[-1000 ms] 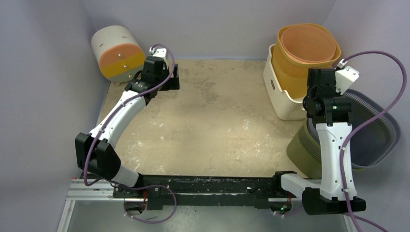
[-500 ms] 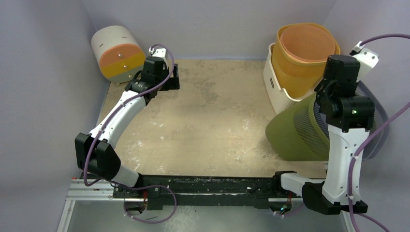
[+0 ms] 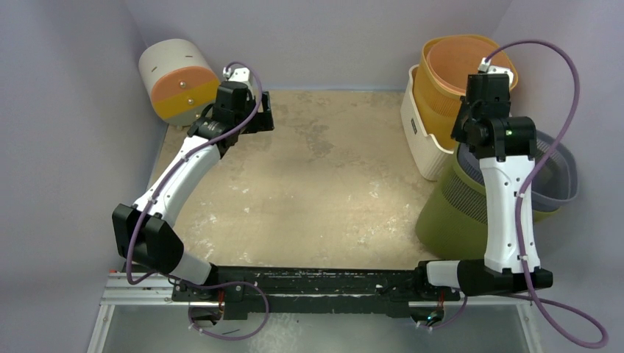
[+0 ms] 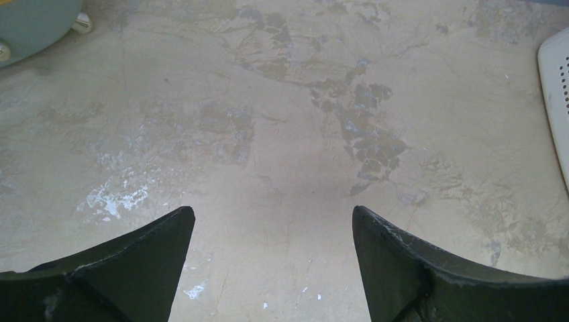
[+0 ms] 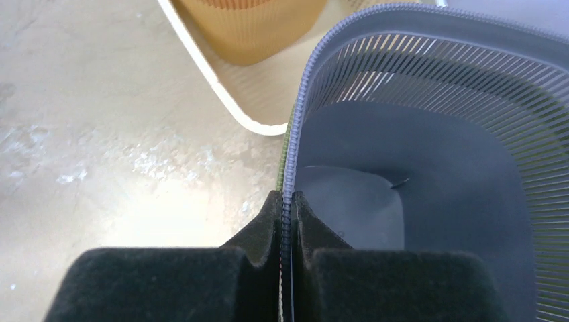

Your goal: Turn the large container upside down

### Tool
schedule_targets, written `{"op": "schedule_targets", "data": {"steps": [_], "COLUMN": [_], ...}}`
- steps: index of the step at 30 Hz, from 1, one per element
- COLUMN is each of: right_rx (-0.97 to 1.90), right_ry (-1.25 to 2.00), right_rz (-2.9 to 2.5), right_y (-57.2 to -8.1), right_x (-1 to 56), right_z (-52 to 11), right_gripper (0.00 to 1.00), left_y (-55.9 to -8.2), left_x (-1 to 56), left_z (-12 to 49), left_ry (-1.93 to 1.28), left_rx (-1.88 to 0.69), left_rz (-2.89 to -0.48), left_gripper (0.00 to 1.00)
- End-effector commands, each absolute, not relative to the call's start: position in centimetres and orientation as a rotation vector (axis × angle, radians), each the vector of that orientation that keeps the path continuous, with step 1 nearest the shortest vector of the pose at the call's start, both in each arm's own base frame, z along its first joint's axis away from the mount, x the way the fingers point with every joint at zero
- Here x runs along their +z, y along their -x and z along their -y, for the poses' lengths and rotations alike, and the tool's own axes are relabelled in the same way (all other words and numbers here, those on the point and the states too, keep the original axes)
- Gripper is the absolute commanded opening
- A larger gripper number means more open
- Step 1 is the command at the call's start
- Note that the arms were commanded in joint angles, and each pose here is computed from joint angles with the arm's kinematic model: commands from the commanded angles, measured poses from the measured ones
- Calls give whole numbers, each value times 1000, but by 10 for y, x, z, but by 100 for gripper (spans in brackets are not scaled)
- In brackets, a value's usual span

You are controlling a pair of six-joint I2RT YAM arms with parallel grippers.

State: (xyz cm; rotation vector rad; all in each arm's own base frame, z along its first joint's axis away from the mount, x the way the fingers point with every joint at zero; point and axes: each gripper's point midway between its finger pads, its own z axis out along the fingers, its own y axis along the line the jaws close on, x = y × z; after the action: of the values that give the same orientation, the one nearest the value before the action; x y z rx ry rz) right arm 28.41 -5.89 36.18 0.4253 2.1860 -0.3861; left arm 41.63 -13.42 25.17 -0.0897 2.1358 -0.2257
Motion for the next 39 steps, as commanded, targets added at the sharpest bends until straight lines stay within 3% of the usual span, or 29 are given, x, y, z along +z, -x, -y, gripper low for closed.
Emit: {"op": "schedule_targets", "data": {"steps": [1, 10, 15, 20, 39], "right_rx": [-290, -106, -106, -99, -109], "right_ry": [-412, -369, -366, -369, -337], "right_rz": [-2013, -1842, -1820, -1634, -961], "right_y": [-287, -266, -258, -241, -135], "right_x": [399, 485, 485, 540, 692], "right_z": [50, 31, 32, 38, 57], "right_gripper": [0, 0, 0, 0, 0], "left_y": [-419, -426, -429, -429, -435], "left_x": [288, 282, 280, 280, 276], "left_z": [136, 141, 144, 147, 151], "left_ry": [111, 93, 87, 86, 78], "left_rx": [-271, -277, -288, -297, -308], "left_rz": [-2047, -2072, -2078, -2083, -2092], "left_gripper": [85, 85, 85, 85, 85]}}
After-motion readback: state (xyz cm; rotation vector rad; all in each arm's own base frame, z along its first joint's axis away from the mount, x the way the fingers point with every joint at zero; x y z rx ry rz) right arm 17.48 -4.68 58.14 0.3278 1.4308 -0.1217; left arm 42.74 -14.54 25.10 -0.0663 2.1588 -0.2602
